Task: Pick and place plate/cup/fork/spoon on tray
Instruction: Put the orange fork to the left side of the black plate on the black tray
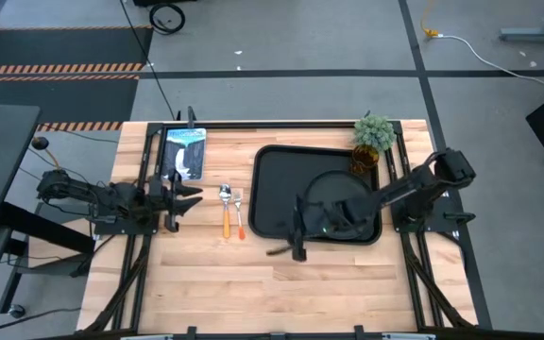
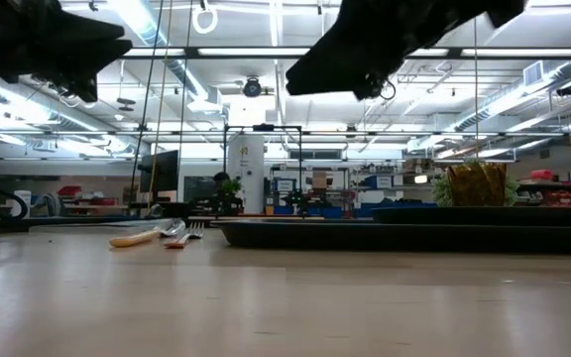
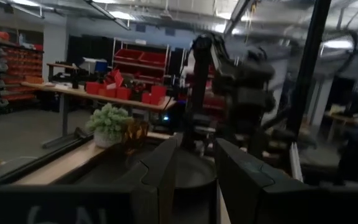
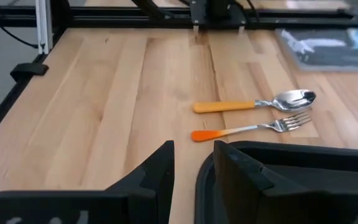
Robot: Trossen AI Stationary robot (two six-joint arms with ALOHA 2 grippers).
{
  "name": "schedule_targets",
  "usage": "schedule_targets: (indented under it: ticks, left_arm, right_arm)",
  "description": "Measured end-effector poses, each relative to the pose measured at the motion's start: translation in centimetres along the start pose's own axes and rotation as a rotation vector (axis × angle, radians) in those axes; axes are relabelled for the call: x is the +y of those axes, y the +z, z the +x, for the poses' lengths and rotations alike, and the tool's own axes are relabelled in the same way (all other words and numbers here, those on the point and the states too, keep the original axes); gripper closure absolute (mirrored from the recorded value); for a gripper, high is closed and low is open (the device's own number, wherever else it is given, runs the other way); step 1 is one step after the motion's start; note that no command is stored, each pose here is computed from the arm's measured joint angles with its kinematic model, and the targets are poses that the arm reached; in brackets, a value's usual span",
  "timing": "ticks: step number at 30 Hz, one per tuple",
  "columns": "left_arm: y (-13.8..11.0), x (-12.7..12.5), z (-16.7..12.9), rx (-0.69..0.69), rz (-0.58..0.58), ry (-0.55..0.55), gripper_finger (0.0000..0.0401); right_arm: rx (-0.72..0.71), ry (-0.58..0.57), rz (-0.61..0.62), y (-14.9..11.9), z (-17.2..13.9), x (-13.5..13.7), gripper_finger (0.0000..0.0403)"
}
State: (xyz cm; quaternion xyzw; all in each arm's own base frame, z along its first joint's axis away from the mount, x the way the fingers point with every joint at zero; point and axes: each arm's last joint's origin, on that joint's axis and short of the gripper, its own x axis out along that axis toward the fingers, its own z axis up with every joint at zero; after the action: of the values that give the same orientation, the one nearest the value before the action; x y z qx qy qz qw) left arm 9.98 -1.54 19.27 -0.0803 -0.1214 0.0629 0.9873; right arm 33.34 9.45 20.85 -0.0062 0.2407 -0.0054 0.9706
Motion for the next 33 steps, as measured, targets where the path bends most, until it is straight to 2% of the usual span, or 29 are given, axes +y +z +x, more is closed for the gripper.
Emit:
schedule_targets:
  ticks: [5,11,17,26,33]
  left_arm:
    - [0.1,0.0,0.0,-0.01,-0.046,-0.001,0.0284]
    - [0.0,0.0,0.0,-0.008,-0.128,0.02,0.0284]
    - [-1.5,-0.6,0.6,0.13,-0.237,0.021,0.0284]
    - [-4.3,-1.3,1.1,0.313,-0.343,0.148,0.0284]
    - [-5.6,-1.6,1.2,0.38,-0.448,0.207,0.0284]
  right_arm:
    - [-0.02,-0.082,-0.052,-0.4,-0.9,2.5,0.0284]
    - [0.005,-0.212,-0.14,-1.2,-1.7,3.8,0.0284]
    - [0.052,-0.327,-0.195,-2.7,-2.0,3.6,0.0284]
    - [0.086,-0.362,-0.199,-3.8,-1.7,2.4,0.0284]
    - [0.09,-0.364,-0.241,-3.7,-1.6,2.3,0.0284]
